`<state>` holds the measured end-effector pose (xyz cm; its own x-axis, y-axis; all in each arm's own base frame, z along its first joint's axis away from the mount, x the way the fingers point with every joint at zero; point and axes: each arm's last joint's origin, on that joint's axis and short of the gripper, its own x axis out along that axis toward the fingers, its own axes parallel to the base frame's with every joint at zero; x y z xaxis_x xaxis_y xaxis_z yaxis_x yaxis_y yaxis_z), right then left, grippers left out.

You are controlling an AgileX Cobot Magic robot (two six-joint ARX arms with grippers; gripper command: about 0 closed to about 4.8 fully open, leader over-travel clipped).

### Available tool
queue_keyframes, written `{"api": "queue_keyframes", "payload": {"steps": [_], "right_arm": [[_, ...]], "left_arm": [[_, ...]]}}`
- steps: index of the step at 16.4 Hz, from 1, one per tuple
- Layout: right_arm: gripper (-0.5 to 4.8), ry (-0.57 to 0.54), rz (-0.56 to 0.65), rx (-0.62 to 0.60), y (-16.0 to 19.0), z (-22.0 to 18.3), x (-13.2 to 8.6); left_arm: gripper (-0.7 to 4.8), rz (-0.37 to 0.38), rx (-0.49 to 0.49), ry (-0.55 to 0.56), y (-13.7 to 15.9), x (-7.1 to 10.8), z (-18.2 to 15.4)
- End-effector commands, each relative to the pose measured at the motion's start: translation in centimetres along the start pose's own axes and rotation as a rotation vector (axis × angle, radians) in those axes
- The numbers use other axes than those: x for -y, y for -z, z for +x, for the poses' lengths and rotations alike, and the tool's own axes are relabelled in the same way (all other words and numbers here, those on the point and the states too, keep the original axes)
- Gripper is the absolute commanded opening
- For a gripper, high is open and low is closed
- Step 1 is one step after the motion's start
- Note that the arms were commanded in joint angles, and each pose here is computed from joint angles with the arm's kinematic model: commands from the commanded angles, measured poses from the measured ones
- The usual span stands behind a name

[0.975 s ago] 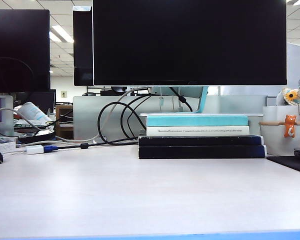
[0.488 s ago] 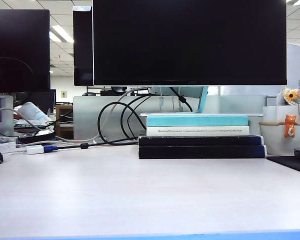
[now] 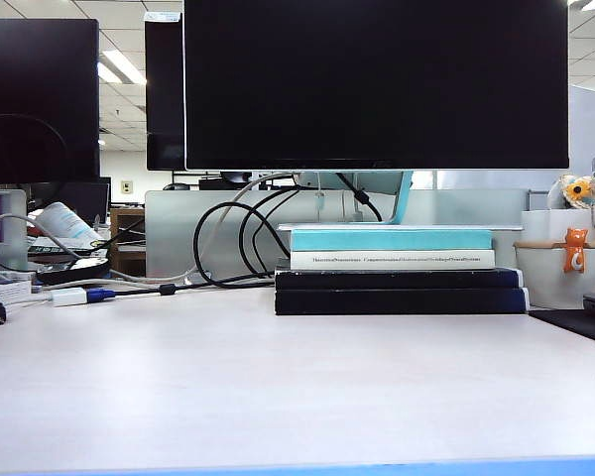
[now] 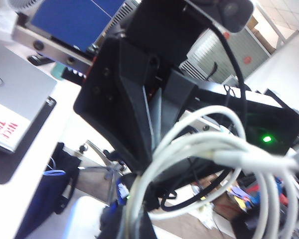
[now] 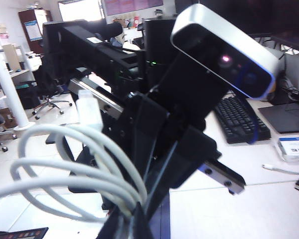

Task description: Unfold the white charging cable into a straight cable.

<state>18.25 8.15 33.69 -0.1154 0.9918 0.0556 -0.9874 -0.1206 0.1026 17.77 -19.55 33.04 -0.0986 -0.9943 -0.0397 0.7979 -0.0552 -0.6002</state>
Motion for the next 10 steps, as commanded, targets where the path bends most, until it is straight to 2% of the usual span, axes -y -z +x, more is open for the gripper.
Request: {"api": "queue_keyframes", "payload": {"steps": [1, 6, 10], "right_arm": [[-0.01, 0.026, -0.007, -0.003, -0.14, -0.85, 0.1], [-0.01, 0.027, -0.004, -0.004, -0.12, -0.85, 0.12], [-0.01, 0.03, 0.022, -0.009, 0.16, -0.85, 0.25]], "left_arm": [[-0.06, 0.05, 0.041, -0.003, -0.66, 0.57, -0.78], [-0.06, 0.077, 0.077, -0.028, -0.9, 0.62, -0.8], [-0.06, 0.134, 0.132, -0.016, -1.5, 1.03, -0.86]]}}
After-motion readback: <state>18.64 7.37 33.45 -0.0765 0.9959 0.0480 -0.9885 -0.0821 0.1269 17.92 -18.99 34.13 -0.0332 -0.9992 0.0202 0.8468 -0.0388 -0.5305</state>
